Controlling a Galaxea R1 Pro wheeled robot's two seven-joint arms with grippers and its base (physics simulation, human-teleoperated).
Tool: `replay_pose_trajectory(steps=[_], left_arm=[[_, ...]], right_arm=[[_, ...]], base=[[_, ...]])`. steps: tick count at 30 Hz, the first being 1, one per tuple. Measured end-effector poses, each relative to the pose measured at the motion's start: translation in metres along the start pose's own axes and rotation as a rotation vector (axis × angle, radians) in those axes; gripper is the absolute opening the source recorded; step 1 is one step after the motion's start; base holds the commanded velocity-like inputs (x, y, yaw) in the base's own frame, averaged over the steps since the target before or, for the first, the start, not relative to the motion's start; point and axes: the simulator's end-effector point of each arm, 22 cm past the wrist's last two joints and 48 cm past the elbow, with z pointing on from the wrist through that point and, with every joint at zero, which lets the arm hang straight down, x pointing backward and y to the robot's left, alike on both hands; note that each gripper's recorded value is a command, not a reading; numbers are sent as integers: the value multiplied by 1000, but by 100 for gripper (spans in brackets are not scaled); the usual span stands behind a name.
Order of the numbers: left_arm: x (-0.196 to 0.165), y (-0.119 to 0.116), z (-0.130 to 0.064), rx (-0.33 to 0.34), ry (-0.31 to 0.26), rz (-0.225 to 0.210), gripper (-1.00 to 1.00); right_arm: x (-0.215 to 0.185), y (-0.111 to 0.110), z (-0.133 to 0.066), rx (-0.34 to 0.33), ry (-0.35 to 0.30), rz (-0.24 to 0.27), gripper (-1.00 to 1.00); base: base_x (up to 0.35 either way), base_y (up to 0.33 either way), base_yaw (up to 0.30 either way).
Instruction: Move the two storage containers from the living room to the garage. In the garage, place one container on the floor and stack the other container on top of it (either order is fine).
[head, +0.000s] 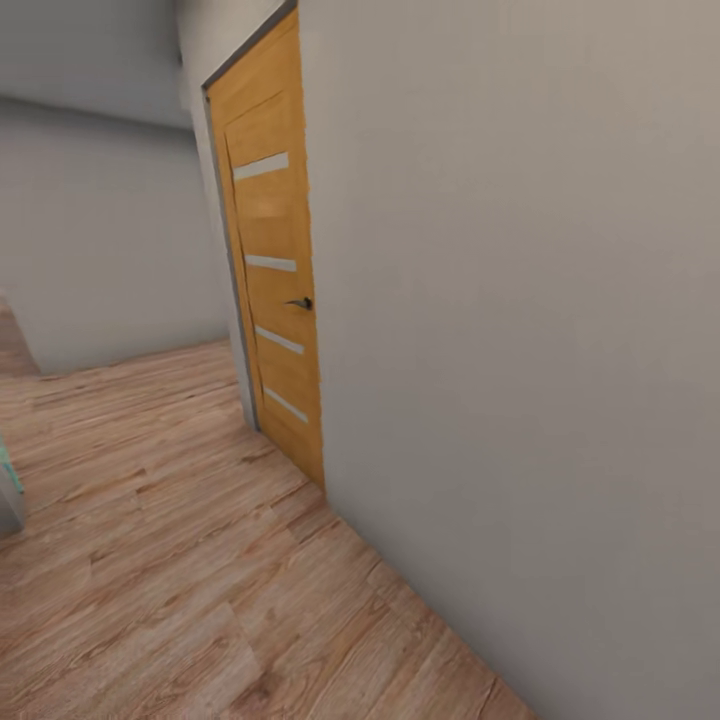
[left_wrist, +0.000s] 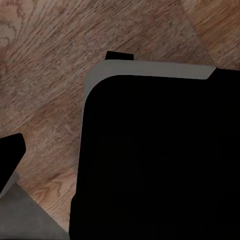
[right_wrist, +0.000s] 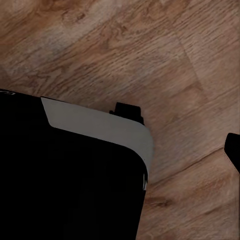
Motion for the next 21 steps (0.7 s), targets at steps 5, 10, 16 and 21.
replay_pose_trajectory(steps=[5,10,16,21], left_arm=[[0,0,0,0,0,0,100],[0,0,0,0,0,0,100],[0,0,0,0,0,0,100],[0,0,0,0,0,0,100]], right_arm=[[0,0,0,0,-1,2,100],[0,-1,0,2,-1,4,100],[0,-3,0,4,-1,6,100],[0,-3,0,5,0,5,100]], base=[[72,0,274],[72,0,274],[72,0,274],[72,0,274]])
